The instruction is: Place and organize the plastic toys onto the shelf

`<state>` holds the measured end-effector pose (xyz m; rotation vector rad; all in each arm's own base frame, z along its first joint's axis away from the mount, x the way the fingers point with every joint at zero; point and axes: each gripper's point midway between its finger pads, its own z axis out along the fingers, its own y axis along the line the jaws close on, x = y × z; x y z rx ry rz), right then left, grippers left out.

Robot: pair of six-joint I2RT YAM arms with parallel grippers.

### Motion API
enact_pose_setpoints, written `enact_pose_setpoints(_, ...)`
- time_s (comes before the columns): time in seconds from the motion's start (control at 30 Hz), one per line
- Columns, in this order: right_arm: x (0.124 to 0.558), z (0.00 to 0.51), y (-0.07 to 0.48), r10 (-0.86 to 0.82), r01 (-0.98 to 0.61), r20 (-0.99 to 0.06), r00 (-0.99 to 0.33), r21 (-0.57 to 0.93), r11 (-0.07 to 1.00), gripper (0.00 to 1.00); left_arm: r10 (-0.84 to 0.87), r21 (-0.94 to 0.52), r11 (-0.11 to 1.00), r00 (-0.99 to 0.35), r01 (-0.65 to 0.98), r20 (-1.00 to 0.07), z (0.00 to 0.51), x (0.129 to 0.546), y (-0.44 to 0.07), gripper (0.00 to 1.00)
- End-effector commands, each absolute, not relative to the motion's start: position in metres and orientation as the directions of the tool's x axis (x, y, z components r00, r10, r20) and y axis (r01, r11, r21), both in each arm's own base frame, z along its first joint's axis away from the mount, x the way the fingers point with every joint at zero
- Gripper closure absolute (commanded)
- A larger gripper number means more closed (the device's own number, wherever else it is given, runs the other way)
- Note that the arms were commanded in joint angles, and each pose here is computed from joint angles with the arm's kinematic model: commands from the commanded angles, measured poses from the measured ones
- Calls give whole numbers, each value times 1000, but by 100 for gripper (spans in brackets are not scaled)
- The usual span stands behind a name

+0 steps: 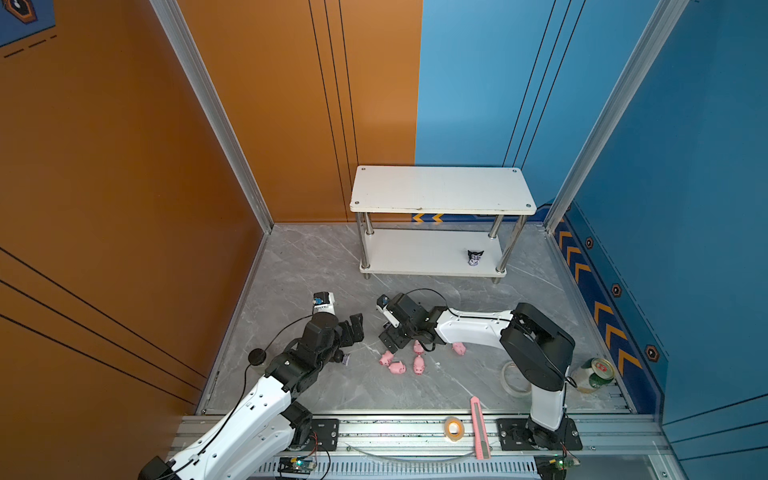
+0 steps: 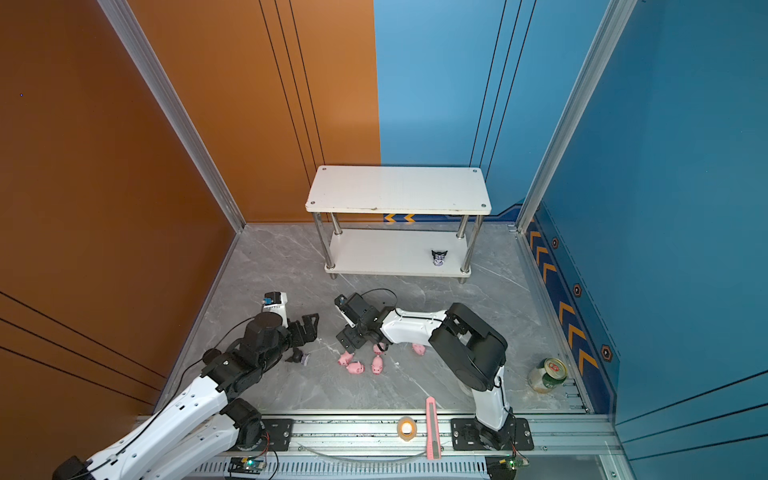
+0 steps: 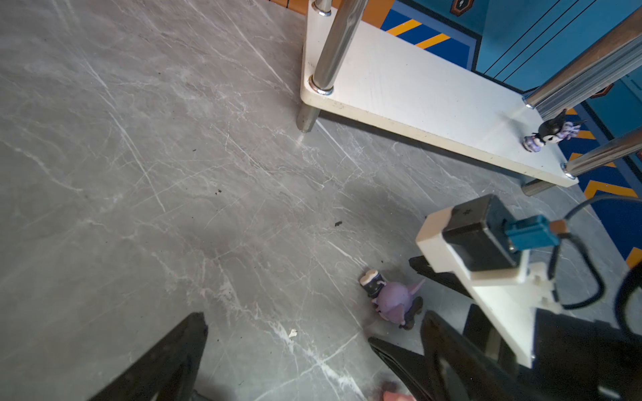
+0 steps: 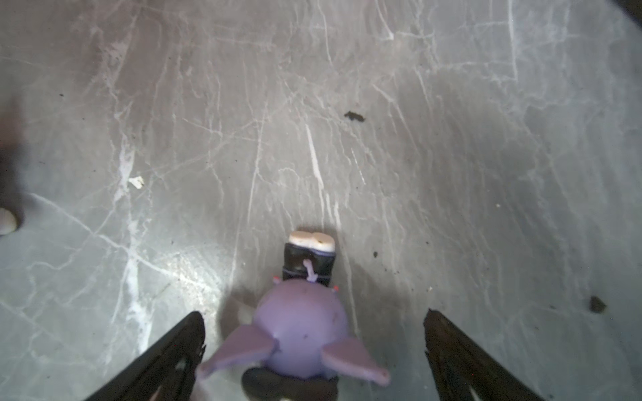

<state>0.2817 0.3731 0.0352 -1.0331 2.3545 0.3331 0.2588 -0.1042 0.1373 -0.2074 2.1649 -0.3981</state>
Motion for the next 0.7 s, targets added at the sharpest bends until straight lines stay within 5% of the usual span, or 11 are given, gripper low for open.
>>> enact_pose_setpoints(0.0,286,41,384,-589,-753,-604,-537,28,658,0,-278,-352,936,-617,-3,-736,125,255,-104,2)
enact_pose_setpoints(0.23,293,37,381,-574,-741,-595,-562,53,670,23,-290,-375,927,-619,8,-730,125,261,-110,2)
enact_pose_setpoints(0.67,288,37,374,-537,-695,-569,-623,88,713,48,-297,-386,922,-621,10,-725,122,259,-111,2)
